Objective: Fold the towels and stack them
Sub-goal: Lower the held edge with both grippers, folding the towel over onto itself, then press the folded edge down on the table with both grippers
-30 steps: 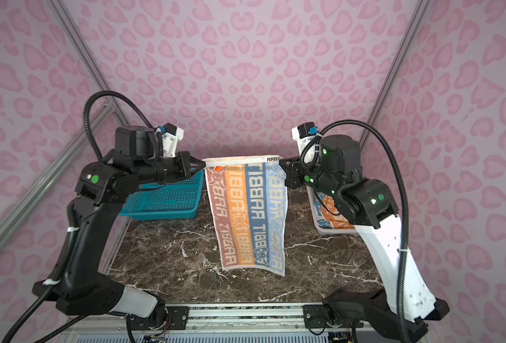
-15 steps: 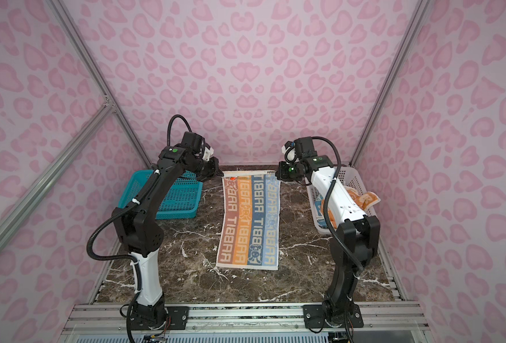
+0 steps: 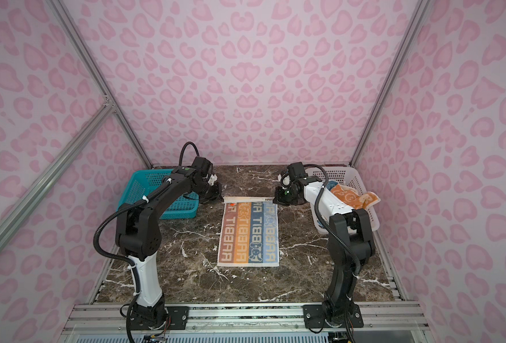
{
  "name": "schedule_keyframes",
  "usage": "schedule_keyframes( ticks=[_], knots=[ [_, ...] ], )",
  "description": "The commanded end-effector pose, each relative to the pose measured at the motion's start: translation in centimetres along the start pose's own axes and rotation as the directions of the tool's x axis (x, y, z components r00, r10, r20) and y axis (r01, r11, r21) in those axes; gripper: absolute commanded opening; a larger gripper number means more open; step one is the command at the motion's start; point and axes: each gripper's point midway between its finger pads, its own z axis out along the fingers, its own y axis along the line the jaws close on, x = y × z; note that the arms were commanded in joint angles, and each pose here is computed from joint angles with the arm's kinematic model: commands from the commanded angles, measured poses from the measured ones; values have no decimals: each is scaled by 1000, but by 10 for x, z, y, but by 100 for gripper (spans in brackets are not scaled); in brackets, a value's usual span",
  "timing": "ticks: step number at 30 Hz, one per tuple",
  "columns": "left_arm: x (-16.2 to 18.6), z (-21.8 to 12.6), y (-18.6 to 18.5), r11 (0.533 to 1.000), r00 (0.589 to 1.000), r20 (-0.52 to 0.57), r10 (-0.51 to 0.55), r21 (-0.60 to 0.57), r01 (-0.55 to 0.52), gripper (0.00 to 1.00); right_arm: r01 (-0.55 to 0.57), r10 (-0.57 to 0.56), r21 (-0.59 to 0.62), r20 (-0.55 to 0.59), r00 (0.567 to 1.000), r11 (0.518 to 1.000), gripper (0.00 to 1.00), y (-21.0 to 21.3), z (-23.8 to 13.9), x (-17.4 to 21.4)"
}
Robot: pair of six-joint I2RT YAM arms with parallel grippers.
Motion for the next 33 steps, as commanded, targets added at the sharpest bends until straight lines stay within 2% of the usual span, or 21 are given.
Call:
schedule_keyframes(
  ticks=[1, 6, 11, 16, 20, 27, 33],
  knots=[
    [6, -3, 17, 996, 999, 49, -9, -88, 14, 2, -24, 21, 103, 37, 999, 994, 0, -19, -5, 10],
    [46, 1, 23, 995, 1000, 28, -8, -96, 11, 2, -9, 5, 130, 29, 1000, 991, 0, -20, -15, 46],
    [98, 6, 40, 990, 1000, 7, -10, -138, 11, 2, 18, -14, 175, -27, 1000, 984, 0, -30, -16, 94],
    [130, 11, 58, 982, 1000, -19, 0, -191, -4, 2, 19, -4, 175, -88, 996, 984, 0, -35, 3, 145],
    [148, 28, 72, 978, 998, -60, -20, -211, 7, 2, 20, 2, 177, -127, 992, 984, 0, -37, 22, 167],
    [148, 52, 81, 970, 995, -94, -30, -242, 6, 2, 18, 12, 191, -153, 988, 981, 0, -42, 43, 161],
    [118, 63, 68, 963, 995, -103, -2, -268, -26, 2, -1, 28, 188, -142, 989, 982, 0, -41, 53, 128]
  ],
)
